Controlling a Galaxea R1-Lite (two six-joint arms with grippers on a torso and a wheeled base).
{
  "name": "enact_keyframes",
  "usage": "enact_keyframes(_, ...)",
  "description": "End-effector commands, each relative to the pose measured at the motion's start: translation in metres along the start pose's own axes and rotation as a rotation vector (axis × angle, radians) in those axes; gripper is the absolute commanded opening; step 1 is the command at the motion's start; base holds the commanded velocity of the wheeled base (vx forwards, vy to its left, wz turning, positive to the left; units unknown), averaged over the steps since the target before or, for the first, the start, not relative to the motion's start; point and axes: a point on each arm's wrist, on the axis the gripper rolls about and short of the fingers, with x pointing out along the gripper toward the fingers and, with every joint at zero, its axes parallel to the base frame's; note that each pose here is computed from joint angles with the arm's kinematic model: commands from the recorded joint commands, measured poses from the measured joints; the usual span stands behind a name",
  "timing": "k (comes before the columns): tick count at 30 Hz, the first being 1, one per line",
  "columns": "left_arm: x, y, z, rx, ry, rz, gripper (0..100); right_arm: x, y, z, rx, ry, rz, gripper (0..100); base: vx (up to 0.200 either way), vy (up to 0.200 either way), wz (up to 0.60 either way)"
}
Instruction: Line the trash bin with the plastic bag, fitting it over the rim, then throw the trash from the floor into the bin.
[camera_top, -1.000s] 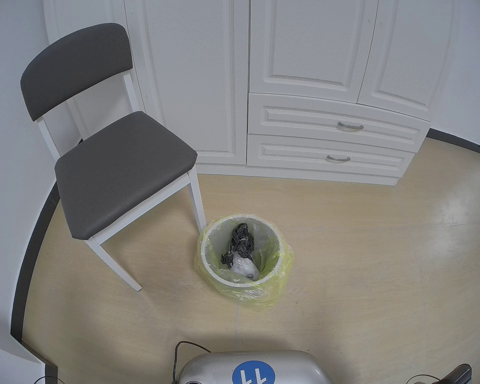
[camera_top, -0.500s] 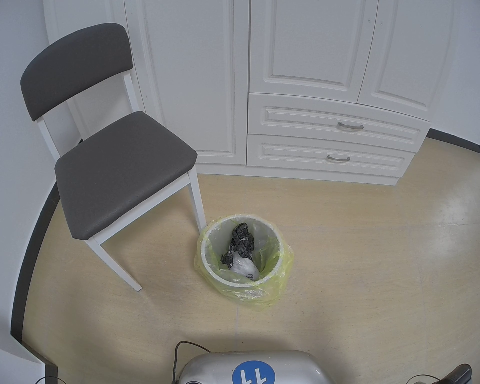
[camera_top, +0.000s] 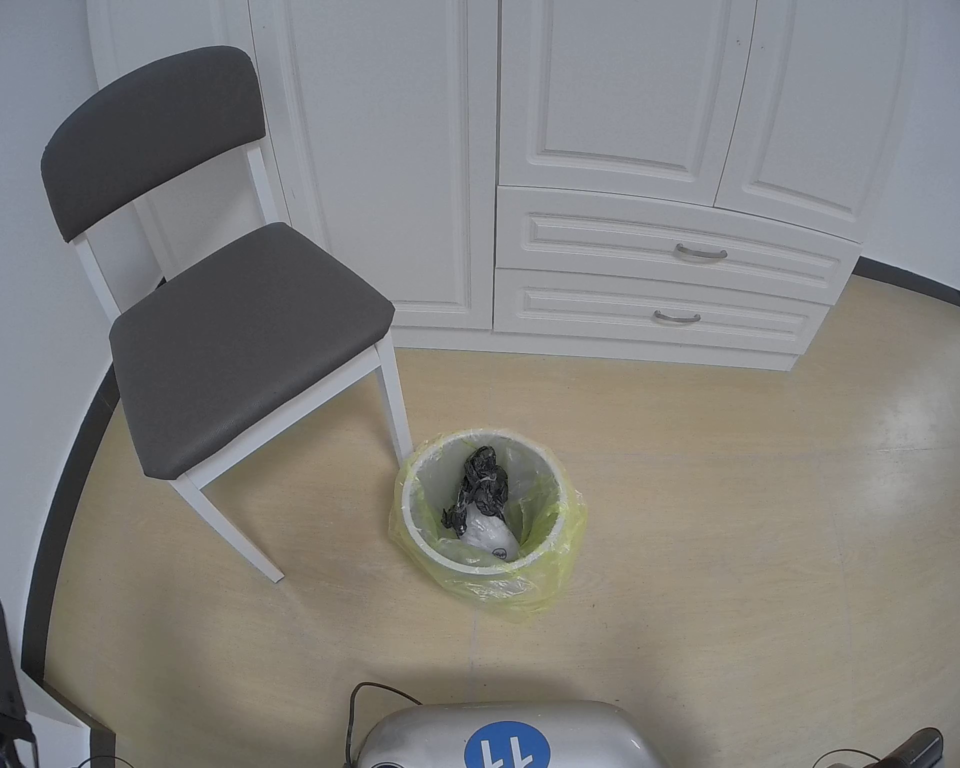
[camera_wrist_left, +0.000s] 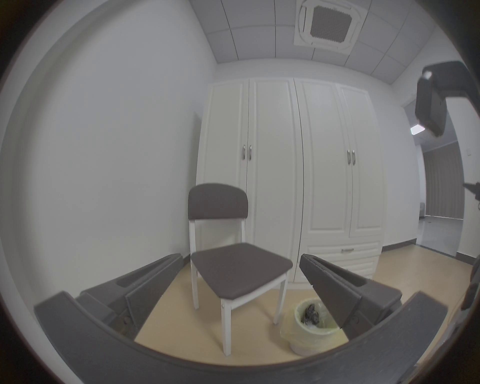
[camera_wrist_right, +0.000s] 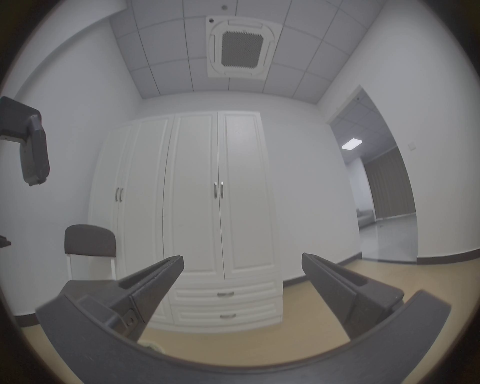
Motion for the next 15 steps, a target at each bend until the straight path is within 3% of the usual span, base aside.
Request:
enact_keyframes(1,-0.002,0.002,-0.035,0.004,0.133,0.008,100,-0.005,-0.001,-0.023,-0.105,-0.082,0.002,100,0.000,0.000,0.00)
enact_keyframes(5,-0.003,0.002,-0.044,0.011,0.220,0.012,100,-0.007,-0.002,-0.031,-0.175,-0.121,-0.004,100,0.000,0.000,0.00)
enact_keyframes(9,-0.006,0.003,-0.055,0.018,0.334,0.021,100,-0.008,-0.002,-0.034,-0.181,-0.116,-0.005,100,0.000,0.000,0.00)
enact_keyframes(15,-0.006,0.003,-0.055,0.010,0.336,0.021,100,-0.009,-0.002,-0.042,-0.182,-0.078,-0.002,100,0.000,0.000,0.00)
